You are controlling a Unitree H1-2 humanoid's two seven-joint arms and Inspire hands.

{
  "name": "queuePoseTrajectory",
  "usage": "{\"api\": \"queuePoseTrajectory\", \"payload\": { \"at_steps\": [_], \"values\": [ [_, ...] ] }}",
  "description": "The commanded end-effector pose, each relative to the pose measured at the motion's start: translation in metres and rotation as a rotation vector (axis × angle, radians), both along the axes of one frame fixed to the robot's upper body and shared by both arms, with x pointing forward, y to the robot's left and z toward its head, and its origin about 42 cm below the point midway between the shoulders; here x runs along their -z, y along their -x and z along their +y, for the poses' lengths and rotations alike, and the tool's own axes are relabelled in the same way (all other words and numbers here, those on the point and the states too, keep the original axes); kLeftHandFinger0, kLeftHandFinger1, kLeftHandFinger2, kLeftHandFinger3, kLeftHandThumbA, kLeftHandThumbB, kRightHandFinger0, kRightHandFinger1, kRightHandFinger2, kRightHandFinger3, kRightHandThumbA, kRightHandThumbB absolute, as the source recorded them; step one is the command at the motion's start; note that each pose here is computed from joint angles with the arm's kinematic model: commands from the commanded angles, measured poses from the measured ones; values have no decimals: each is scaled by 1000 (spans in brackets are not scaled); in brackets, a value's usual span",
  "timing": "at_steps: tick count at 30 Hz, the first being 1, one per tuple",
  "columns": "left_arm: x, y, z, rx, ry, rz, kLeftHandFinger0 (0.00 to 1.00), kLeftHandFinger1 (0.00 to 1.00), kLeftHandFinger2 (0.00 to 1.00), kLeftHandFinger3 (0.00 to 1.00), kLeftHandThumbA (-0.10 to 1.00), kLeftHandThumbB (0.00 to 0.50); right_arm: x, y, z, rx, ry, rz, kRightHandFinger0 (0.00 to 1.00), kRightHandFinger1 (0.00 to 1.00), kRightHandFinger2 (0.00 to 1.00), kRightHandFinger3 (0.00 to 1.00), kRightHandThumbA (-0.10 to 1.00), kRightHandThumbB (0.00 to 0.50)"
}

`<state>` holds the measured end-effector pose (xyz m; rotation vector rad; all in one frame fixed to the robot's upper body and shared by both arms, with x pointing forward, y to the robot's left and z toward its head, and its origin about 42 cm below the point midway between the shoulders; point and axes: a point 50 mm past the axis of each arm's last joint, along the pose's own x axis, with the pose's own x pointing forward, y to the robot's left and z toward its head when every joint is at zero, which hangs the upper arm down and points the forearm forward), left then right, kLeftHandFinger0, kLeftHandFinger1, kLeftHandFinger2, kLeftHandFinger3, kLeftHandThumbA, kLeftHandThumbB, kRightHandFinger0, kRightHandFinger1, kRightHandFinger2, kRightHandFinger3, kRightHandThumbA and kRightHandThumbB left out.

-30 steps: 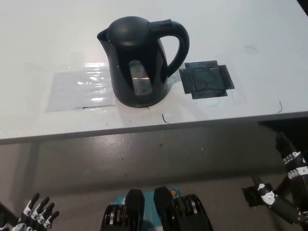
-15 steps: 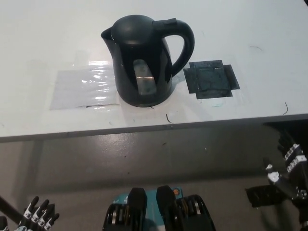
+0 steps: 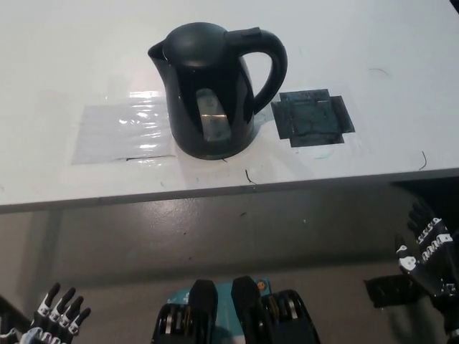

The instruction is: The robot uses its right hand to push down on the lid of a kettle kept in the middle of the desk to close it

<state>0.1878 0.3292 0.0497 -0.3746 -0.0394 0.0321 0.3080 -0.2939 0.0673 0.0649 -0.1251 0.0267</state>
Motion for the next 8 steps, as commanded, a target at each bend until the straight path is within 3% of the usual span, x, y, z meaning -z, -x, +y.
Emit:
{"api": "queuePoseTrajectory", "payload": {
  "at_steps": [1,8],
  "values": [
    [-11,-5,7,15,-33,-58,1000,1000,1000,1000,1000,486,-8,-8,2,-14,-27,-26,1000,1000,1000,1000,472,4],
    [-12,-7,8,18,-34,-56,1000,1000,1000,1000,1000,481,-6,-7,4,-11,-30,-22,1000,1000,1000,1000,512,17]
  ]
}}
